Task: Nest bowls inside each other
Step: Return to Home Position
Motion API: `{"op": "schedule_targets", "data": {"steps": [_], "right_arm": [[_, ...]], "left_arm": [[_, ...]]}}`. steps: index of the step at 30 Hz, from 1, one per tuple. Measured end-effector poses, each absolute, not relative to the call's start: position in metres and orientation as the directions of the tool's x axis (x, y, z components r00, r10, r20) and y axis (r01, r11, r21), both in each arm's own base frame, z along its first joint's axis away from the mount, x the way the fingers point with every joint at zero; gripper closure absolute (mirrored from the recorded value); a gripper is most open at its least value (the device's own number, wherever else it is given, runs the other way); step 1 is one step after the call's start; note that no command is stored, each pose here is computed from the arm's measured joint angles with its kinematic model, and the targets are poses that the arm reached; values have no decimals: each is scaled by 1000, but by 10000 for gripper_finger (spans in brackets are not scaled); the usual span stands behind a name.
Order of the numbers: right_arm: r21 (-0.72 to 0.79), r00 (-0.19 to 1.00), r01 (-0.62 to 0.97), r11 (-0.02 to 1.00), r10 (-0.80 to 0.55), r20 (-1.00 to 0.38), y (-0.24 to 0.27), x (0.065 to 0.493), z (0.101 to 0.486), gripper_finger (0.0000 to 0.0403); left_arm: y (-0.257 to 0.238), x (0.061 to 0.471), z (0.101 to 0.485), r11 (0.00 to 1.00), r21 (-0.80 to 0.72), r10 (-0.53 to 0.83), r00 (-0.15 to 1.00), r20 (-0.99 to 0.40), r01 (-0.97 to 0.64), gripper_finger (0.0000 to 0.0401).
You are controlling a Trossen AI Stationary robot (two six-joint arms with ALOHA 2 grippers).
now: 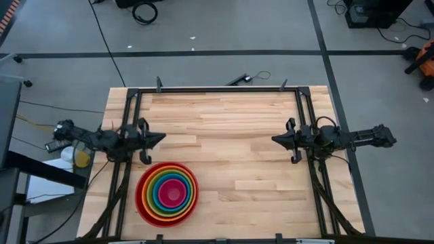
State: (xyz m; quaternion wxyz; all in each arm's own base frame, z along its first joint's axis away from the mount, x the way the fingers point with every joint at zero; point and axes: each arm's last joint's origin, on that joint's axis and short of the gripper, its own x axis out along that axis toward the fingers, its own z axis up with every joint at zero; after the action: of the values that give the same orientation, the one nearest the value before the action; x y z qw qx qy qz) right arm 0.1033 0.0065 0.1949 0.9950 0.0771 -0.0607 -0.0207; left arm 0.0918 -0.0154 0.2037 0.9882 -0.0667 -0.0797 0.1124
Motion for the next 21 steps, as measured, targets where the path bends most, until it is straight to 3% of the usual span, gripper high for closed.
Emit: {"op": "schedule_targets", "data": {"steps": [10, 17, 21], "right_arm": [[170, 995, 29, 985, -45, 90, 0, 102, 192, 398], [168, 994, 61, 984, -75, 75, -6, 101, 190, 398], [261, 996, 30, 965, -52, 75, -8, 102, 184, 398]], "left_arm": [[-12, 96, 188, 960, -121, 272, 947, 169, -254, 399], [-1, 100, 178, 966, -153, 226, 968, 110, -209, 400], [4, 101, 179, 974, -128, 204, 971, 125, -188, 400]]}}
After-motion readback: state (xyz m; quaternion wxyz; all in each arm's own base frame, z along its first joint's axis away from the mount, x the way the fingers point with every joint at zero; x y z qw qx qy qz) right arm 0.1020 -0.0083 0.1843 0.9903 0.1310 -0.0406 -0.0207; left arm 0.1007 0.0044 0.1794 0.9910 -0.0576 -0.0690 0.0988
